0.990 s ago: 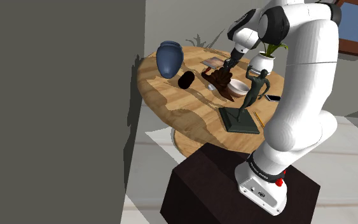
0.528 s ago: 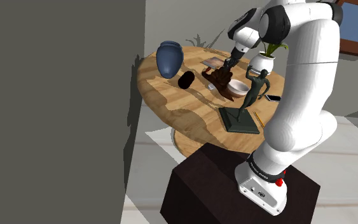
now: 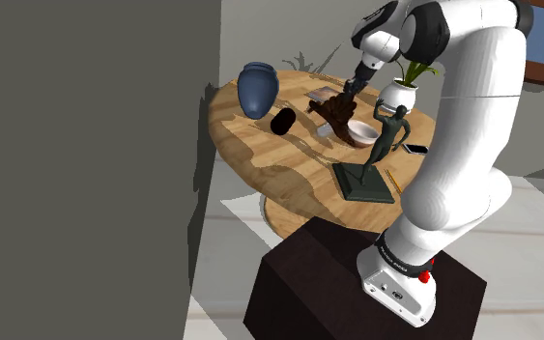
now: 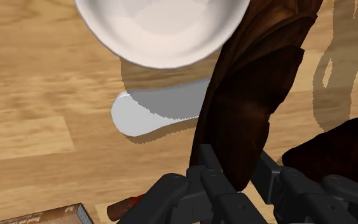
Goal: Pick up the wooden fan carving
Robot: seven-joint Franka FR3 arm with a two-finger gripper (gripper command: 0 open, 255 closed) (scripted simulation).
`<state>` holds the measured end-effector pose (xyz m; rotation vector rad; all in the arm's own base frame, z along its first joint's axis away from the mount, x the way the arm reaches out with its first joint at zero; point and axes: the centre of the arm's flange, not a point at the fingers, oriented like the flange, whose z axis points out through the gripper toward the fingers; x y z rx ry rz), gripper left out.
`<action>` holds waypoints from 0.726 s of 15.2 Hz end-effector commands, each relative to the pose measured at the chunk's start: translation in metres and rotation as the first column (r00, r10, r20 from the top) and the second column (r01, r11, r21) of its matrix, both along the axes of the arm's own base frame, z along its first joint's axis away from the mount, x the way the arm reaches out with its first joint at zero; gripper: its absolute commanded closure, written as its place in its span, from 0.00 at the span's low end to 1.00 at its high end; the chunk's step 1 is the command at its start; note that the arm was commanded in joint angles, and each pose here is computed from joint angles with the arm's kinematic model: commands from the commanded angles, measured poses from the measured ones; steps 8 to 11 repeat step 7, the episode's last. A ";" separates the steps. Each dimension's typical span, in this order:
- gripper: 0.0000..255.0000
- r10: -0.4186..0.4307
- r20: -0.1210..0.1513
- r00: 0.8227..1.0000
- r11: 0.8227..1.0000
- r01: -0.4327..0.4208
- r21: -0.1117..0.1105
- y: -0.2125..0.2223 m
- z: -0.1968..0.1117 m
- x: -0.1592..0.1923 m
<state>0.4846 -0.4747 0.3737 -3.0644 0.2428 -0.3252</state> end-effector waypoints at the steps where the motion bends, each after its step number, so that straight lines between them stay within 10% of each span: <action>1: 1.00 0.000 0.001 1.000 1.000 0.000 -0.001 0.000 0.011 0.001; 11: 1.00 0.000 0.001 1.000 1.000 0.000 -0.001 0.000 0.033 0.001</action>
